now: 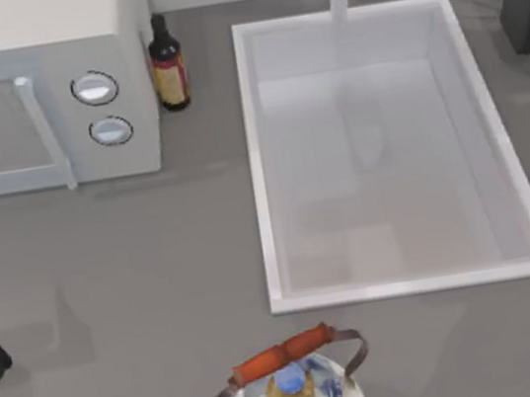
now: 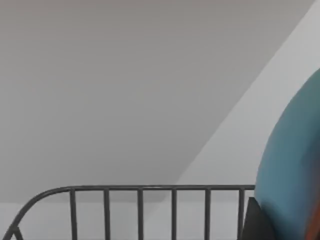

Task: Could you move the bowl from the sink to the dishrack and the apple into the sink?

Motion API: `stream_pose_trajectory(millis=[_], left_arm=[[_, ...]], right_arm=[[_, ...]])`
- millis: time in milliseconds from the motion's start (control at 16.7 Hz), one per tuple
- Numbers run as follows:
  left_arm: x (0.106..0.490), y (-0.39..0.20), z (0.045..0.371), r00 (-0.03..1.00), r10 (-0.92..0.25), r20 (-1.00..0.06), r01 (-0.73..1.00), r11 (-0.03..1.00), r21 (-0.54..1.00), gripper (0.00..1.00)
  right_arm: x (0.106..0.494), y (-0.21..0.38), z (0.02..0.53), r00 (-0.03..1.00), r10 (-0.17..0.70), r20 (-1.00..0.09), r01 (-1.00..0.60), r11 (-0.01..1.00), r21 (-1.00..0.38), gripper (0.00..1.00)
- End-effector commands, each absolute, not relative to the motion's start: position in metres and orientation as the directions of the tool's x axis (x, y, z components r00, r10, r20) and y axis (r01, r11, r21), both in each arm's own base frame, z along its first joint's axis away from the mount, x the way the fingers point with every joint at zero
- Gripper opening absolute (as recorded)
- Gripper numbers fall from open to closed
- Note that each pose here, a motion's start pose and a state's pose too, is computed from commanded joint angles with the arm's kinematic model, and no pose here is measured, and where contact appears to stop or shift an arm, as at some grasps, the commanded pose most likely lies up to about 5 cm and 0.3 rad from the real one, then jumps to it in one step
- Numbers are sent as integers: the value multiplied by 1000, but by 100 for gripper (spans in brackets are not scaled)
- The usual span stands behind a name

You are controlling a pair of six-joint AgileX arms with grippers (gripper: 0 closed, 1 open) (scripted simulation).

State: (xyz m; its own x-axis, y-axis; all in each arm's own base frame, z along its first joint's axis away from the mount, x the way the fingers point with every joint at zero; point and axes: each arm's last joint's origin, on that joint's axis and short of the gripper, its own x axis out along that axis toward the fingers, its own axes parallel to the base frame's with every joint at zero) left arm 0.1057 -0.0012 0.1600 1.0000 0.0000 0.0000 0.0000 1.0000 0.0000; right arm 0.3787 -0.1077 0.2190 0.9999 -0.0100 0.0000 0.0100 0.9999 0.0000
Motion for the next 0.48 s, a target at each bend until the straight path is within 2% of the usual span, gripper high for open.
stream_pose_trajectory(millis=[480], left_arm=[[106, -1, 160, 1000, 0, 0, 0, 1000, 0, 100]], right_arm=[[379, -108, 219, 1000, -10, 0, 10, 1000, 0, 68]])
